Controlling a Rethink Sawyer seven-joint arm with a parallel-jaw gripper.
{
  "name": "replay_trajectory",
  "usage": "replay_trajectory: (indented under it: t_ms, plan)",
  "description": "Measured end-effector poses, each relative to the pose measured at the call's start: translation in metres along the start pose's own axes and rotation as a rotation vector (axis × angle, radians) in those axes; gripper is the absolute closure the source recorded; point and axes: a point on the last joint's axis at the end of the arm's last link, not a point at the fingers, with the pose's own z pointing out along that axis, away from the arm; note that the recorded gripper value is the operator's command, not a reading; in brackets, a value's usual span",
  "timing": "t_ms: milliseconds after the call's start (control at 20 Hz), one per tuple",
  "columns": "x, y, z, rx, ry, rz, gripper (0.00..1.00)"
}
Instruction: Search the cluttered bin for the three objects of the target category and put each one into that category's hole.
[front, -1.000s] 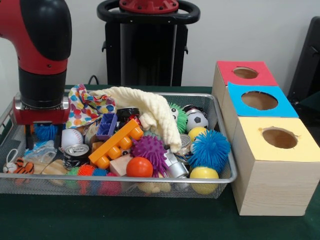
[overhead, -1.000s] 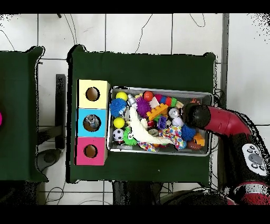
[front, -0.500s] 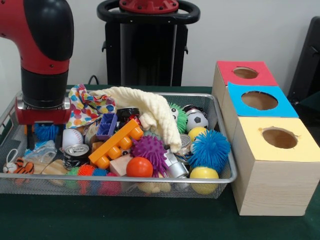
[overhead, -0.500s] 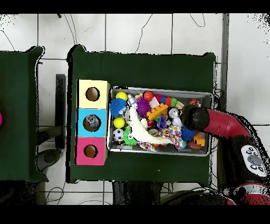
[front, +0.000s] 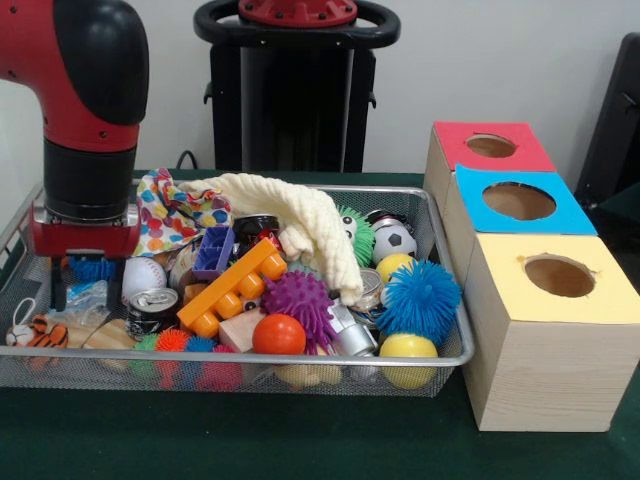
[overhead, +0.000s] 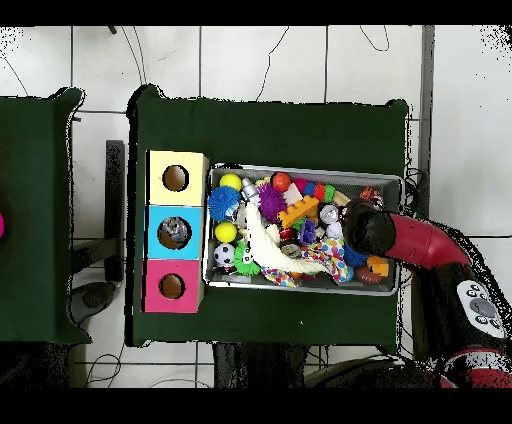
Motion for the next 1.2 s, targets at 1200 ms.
replay_trajectory:
  t_ms: [1200]
  plan:
    - [0.029,0.002,0.032,-0.045,0.02,0.06,0.0]
